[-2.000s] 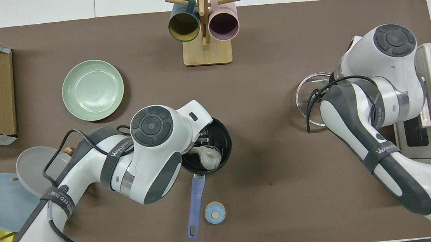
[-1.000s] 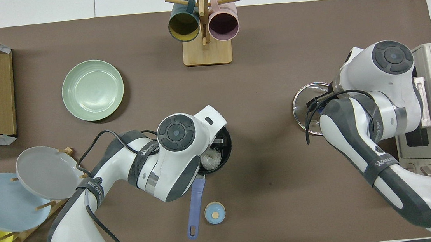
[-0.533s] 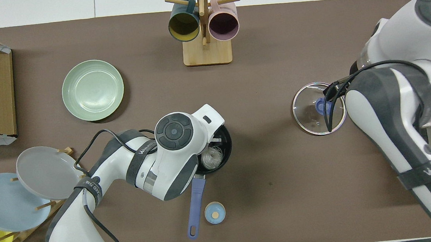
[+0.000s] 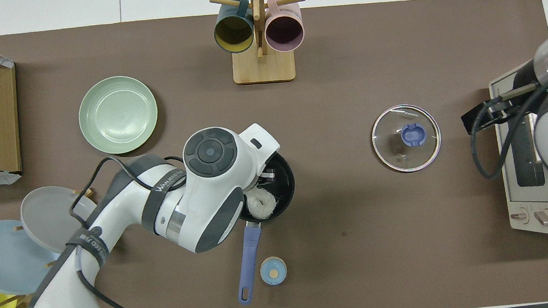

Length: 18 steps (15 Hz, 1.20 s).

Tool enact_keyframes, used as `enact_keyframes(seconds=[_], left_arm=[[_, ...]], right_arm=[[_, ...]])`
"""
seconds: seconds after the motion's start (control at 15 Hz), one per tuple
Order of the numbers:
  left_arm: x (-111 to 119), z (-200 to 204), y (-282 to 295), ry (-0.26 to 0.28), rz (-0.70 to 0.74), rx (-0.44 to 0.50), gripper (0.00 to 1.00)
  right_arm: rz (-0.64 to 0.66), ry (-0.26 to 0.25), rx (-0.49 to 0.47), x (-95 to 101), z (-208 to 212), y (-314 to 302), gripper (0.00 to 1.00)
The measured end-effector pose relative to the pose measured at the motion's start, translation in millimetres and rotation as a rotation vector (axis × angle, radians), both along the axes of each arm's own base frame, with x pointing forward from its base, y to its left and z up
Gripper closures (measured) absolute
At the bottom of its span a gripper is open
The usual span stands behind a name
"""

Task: Transfer vermicelli from pot to plate
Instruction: 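Lift the vermicelli from the pot with the left gripper while the right gripper withdraws, then carry the vermicelli over the pale green plate with the left gripper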

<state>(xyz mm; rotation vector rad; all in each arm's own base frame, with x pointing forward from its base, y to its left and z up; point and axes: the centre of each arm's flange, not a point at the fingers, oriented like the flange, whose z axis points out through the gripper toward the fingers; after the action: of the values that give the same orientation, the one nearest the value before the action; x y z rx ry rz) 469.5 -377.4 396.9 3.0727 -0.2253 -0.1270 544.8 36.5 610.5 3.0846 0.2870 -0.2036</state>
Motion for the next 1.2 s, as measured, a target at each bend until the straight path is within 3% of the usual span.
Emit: enact_keyframes(seconds=[0.33,0.67,0.93,1.2], left_arm=[[17,96,31,0.051,0.054,-0.016,0.84],[66,160,121,0.046,0.154,-0.072,0.84],[105,164,213,0.007,0.151,-0.099,0.84],[155,112,290,-0.041,0.128,-0.116,0.84]], right_arm=[[-0.03,0.042,-0.001,-12.6,6,-16,0.0],[-0.086,0.045,-0.009,-14.7,4,-19,0.0],[-0.113,0.046,-0.012,-14.6,3,-22,0.0],[-0.131,0.068,-0.014,-10.6,-6,-29,0.0]])
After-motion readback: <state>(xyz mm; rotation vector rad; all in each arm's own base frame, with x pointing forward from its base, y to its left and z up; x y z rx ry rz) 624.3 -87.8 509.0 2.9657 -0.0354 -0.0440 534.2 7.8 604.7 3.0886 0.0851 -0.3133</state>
